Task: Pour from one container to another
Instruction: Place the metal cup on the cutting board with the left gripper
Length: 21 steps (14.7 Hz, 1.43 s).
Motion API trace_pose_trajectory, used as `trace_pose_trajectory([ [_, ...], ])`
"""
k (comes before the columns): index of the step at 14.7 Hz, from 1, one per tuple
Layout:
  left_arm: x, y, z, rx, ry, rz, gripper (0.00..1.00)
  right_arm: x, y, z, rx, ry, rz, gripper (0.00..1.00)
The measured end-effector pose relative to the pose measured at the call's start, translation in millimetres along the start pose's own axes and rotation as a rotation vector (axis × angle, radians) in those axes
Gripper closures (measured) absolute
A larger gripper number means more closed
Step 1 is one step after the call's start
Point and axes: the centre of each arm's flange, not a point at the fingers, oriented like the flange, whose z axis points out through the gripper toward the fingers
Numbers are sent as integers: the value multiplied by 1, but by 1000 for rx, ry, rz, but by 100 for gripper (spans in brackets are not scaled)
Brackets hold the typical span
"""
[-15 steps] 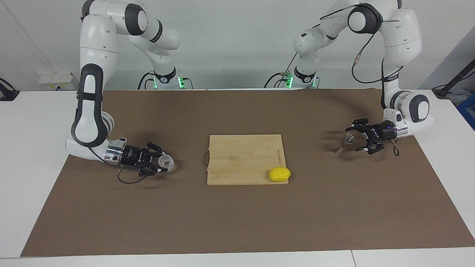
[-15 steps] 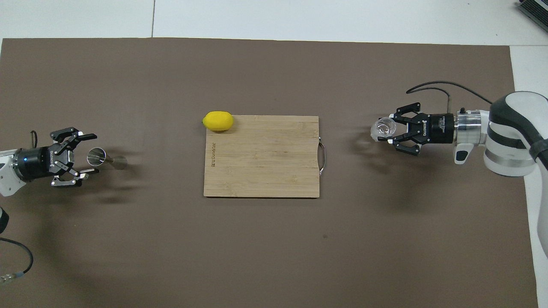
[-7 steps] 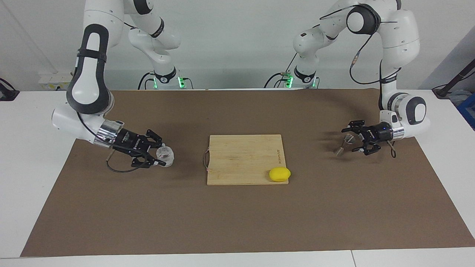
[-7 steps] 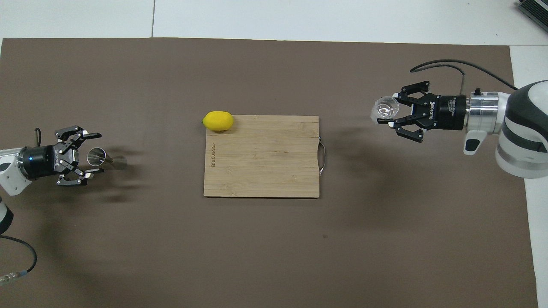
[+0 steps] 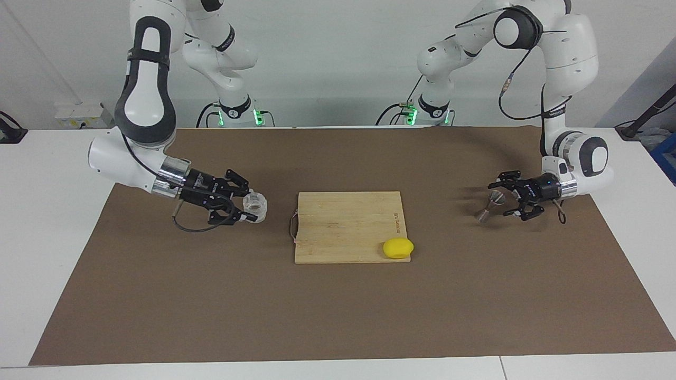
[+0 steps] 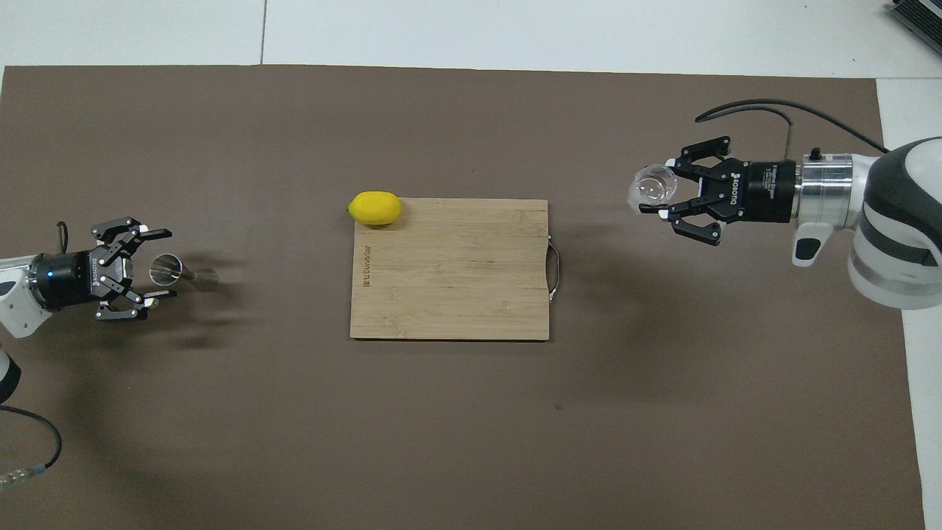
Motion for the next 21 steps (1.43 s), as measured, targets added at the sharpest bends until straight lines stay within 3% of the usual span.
trace_pose_trajectory([
  [2, 0, 0, 0, 1, -1, 0, 3, -3, 4, 6, -34, 6, 19, 49],
  [5, -2, 0, -3, 9, -9, 4, 33, -10, 9, 21, -65, 15, 20, 49],
  [7, -3, -1, -3, 13, -12, 6, 37, -14, 12, 31, -87, 42, 19, 49],
  [8, -3, -1, -4, 14, -14, 9, 48, -16, 14, 36, -96, 55, 23, 49],
  [15, 1, -5, 10, -7, -5, 20, 49, -16, 17, 42, -113, 90, 133, 49],
  [21, 30, -21, 106, -89, 92, 68, 49, 1, 6, 19, -27, 164, 129, 49],
])
